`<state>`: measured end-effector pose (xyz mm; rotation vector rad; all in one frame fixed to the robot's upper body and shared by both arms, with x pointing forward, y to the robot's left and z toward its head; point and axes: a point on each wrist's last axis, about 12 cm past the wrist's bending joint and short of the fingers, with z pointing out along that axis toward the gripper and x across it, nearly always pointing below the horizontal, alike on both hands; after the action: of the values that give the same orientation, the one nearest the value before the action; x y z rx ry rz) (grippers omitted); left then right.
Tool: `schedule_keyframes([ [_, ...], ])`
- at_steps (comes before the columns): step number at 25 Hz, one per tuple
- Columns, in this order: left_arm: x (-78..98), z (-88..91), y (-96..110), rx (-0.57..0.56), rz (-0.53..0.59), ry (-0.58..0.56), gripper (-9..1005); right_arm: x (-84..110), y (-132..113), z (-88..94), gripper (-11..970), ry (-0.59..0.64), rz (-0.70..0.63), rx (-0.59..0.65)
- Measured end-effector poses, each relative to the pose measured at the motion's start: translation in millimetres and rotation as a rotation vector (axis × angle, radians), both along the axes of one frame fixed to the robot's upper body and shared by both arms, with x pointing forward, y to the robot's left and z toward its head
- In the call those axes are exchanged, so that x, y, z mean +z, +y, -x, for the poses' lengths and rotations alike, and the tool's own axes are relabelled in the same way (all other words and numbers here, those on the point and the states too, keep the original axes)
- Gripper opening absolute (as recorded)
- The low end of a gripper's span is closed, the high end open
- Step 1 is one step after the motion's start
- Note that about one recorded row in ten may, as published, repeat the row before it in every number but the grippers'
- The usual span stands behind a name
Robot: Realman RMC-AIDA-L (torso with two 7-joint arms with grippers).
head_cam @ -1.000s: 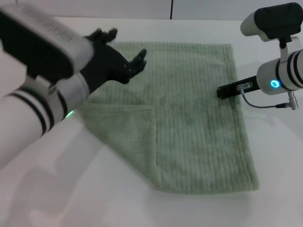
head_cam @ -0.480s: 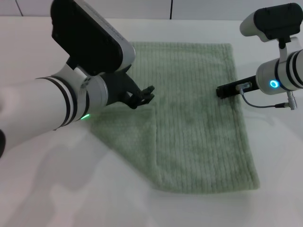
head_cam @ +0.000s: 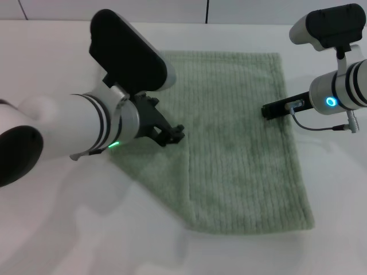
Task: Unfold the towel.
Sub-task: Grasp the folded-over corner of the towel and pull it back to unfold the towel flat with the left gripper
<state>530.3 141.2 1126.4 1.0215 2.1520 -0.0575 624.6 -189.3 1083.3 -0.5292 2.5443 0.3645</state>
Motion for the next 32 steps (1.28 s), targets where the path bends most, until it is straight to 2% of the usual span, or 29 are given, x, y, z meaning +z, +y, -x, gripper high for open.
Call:
schedule_keyframes([
  [10,-0.4,6.4,-12.6,-0.046,-0.019,0.027,718,13.3,5.8,1.4,-1,-0.038,-0.023,0.023],
  [32,4.6,6.3,-23.7,-0.086,-0.023,0.014,711,5.4,2.5,0.1,-1,-0.014,0.003,0.014],
])
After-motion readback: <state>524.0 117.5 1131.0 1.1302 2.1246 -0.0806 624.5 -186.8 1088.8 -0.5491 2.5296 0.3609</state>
